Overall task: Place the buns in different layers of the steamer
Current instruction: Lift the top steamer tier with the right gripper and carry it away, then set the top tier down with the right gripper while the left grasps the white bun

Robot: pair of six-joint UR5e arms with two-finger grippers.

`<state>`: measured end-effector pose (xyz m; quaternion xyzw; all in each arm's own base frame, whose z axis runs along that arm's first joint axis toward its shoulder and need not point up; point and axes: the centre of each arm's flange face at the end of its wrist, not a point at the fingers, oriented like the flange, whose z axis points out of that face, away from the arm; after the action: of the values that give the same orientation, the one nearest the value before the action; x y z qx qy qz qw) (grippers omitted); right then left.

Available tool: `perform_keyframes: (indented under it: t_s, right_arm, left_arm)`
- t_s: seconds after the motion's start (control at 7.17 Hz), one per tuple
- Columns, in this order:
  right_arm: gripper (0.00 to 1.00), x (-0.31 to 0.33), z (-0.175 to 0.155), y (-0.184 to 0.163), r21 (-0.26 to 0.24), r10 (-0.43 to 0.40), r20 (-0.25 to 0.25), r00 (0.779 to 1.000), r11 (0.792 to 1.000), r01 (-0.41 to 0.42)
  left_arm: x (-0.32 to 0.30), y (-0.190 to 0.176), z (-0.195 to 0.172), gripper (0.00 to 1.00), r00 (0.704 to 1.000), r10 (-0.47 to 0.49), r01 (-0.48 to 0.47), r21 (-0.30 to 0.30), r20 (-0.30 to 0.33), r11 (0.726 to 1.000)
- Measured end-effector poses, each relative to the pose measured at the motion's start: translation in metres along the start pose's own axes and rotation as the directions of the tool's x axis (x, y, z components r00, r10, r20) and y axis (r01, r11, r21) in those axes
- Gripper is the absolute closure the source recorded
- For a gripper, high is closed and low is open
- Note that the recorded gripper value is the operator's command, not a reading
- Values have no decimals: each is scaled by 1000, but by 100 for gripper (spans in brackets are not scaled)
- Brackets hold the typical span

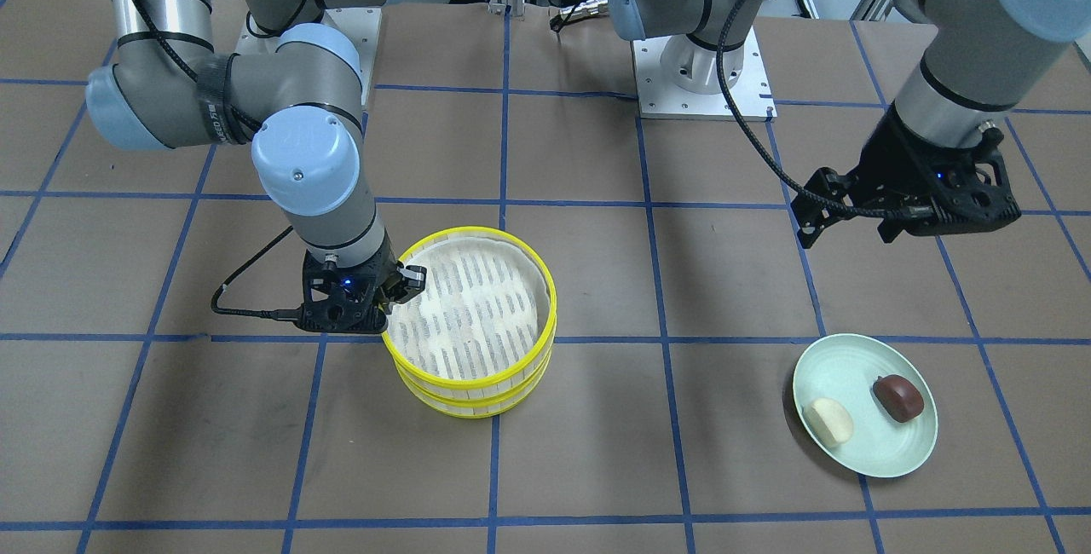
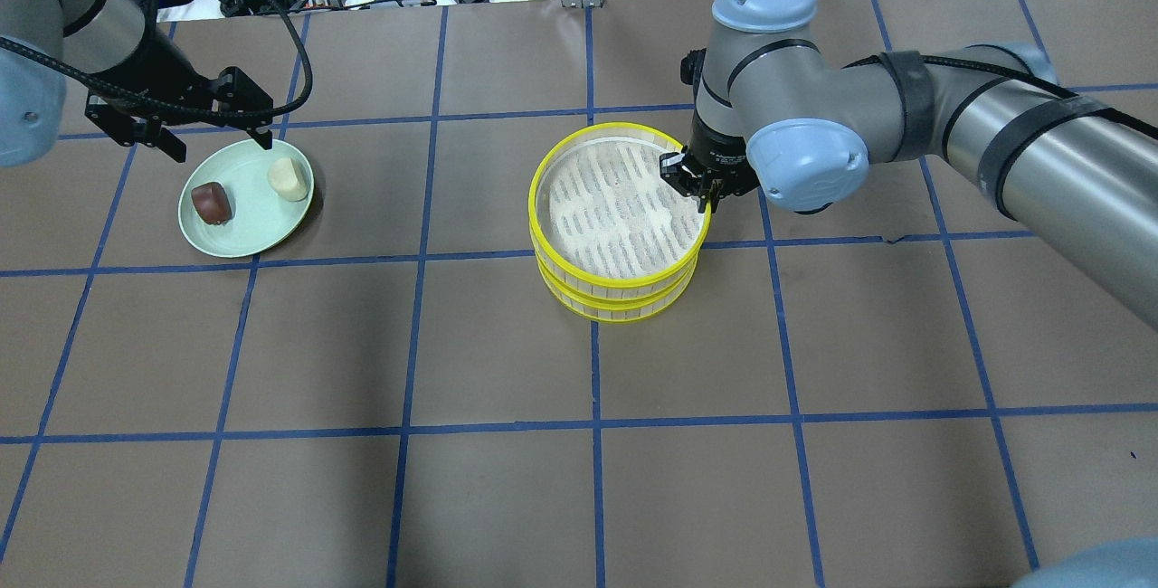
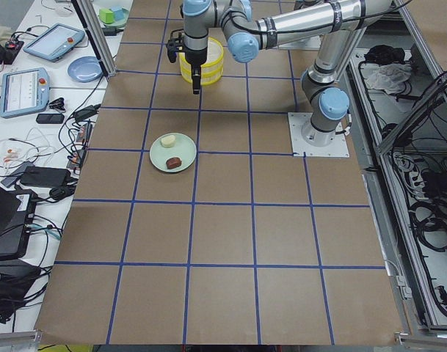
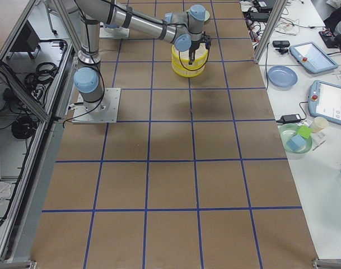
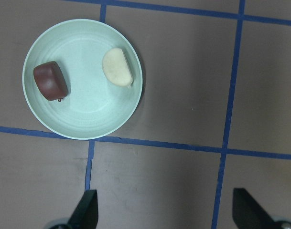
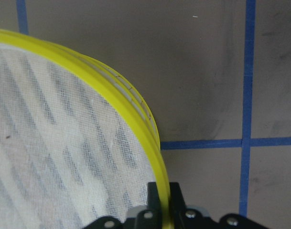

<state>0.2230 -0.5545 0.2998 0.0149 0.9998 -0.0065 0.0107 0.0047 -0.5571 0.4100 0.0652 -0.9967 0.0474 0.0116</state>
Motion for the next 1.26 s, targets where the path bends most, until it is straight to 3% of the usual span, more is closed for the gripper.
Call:
perform_keyframes:
  t_s: [0.14, 0.42, 0.7, 0.98, 1.26]
  right_arm:
    - [100, 1, -25, 2, 25, -1, 8, 1000, 1000, 1]
    - [100, 23, -89, 8, 15, 4, -2, 1000, 1000, -4]
    - [100, 96, -137, 6, 3, 20, -27, 999, 1000, -20]
    - [100, 193, -155, 0, -4, 13, -58, 998, 1000, -13]
    - [100, 280, -152, 0, -28, -20, -61, 998, 999, 18]
  left_arm:
    - [-9, -16, 22, 0, 999, -26, 27, 12, -18, 1000]
    - [-32, -47, 73, 0, 995, -100, 101, 46, -25, 994]
    - [-43, -65, 120, 0, 986, -162, 163, 24, -26, 986]
    - [-54, -75, 162, 0, 982, -187, 187, -9, -24, 982]
    - [-69, -77, 193, 12, 978, -208, 207, -48, -19, 977]
